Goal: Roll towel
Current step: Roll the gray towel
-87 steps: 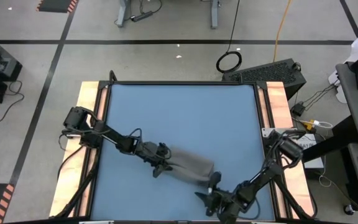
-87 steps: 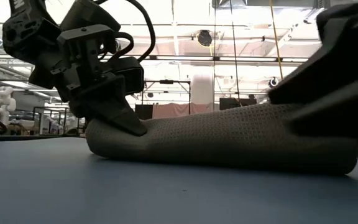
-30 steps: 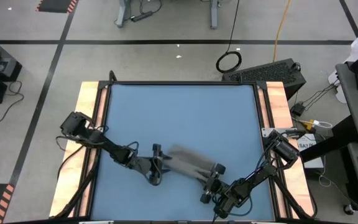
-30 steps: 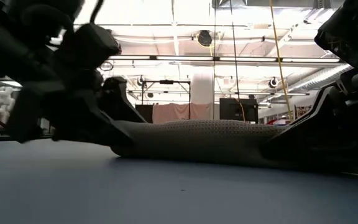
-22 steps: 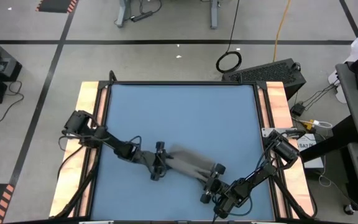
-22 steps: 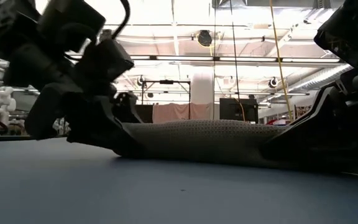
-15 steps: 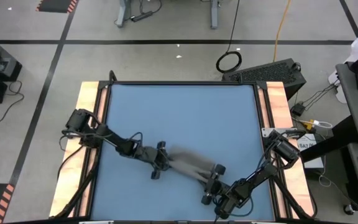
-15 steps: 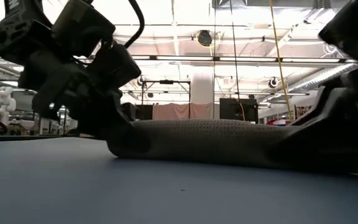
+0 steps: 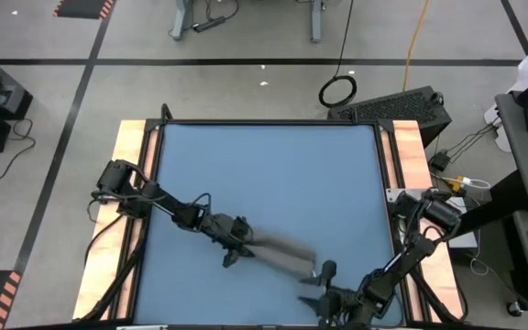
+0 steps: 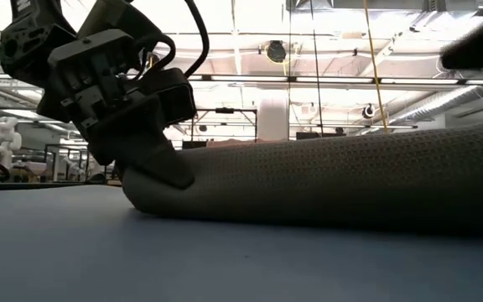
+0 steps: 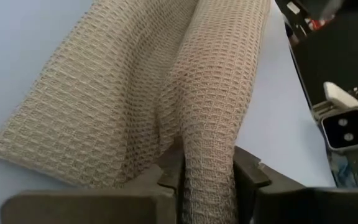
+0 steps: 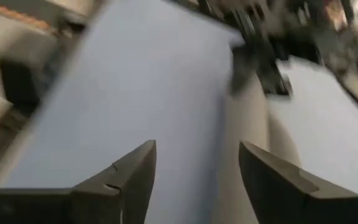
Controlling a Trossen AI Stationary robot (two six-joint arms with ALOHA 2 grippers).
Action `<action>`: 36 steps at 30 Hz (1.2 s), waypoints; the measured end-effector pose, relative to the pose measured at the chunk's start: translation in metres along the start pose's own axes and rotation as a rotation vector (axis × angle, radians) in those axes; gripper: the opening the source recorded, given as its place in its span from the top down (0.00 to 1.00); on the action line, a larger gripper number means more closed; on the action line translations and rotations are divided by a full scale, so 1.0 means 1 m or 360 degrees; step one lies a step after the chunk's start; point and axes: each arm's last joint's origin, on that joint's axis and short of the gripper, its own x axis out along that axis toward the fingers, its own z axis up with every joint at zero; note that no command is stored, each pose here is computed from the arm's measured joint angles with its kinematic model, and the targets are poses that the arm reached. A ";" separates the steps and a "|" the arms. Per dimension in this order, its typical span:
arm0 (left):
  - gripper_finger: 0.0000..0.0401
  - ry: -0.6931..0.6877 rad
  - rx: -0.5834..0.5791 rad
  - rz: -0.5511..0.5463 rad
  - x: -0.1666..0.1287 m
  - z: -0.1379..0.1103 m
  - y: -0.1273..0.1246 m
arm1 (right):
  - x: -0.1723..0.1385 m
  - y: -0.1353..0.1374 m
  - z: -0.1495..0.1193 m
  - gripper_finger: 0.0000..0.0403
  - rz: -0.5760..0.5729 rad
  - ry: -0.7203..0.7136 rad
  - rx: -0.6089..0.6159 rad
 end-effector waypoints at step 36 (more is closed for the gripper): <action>0.62 -0.0151 0.0144 0.0218 -0.005 0.006 0.002 | 0.039 -0.037 -0.078 0.48 -0.0413 0.0115 0.0544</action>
